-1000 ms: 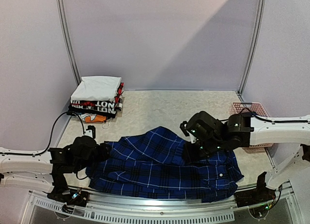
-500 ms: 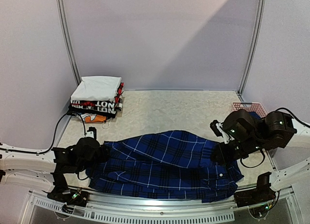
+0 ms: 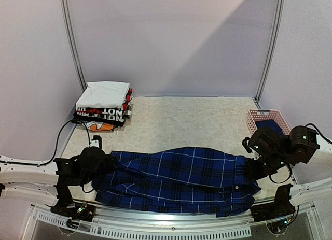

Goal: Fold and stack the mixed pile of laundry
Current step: Fold the 1/3-folded shirt at the corner of the board.

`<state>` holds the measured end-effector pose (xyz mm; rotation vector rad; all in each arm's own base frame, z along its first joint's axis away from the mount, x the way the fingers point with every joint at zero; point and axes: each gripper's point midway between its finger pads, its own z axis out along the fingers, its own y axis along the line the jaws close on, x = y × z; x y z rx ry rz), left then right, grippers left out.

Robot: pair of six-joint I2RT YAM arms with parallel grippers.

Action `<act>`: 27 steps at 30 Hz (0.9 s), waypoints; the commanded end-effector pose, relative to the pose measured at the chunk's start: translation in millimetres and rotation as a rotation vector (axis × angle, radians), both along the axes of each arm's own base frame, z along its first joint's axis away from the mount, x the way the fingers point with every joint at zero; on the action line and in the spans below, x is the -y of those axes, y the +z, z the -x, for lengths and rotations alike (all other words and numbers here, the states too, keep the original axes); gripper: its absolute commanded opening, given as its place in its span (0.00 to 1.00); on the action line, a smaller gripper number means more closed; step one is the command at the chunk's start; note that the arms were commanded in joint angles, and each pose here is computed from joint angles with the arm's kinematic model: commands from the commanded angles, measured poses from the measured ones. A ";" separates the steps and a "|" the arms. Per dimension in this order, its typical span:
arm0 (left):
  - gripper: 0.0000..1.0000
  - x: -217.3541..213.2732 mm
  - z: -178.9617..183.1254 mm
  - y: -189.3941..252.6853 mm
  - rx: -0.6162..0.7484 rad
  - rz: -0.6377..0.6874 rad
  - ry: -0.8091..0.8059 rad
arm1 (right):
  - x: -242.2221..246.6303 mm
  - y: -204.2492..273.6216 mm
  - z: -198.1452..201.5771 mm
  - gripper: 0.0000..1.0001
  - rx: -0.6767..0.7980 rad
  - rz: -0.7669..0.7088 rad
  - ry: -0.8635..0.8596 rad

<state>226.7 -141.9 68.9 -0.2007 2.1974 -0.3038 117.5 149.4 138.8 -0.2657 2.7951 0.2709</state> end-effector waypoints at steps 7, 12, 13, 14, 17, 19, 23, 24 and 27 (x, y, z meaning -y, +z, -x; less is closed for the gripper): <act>0.48 -3.1 -1.4 -1.9 -0.008 -0.009 0.015 | 6.8 -16.5 -14.9 0.08 0.039 -0.017 -0.135; 0.48 -0.9 -2.4 -1.1 -0.007 -0.010 0.008 | 5.0 -42.3 -27.9 0.12 0.057 0.049 -0.181; 0.47 -0.6 -2.3 -1.5 -0.010 -0.013 0.006 | 5.0 -45.5 -30.7 0.12 0.062 0.065 -0.188; 0.47 0.0 -2.3 -1.7 -0.012 -0.013 0.003 | 5.9 -50.0 -33.6 0.12 0.067 0.087 -0.201; 0.47 0.4 -1.3 -4.7 -0.021 -0.018 0.000 | 12.1 -61.6 -43.0 0.12 0.095 0.147 -0.240; 0.46 0.6 -1.0 -5.0 -0.025 -0.021 -0.002 | 16.9 -69.8 -47.4 0.11 0.103 0.178 -0.266; 0.44 2.1 0.2 -0.8 -0.032 -0.025 -0.012 | 19.5 -77.5 -53.2 0.10 0.115 0.222 -0.277; 0.44 3.7 1.0 1.9 -0.031 -0.025 -0.019 | 18.0 -77.6 -54.6 0.10 0.115 0.226 -0.276; 0.43 12.8 2.7 16.5 -0.019 -0.015 -0.058 | 2.1 -68.6 -60.5 0.10 0.120 0.182 -0.240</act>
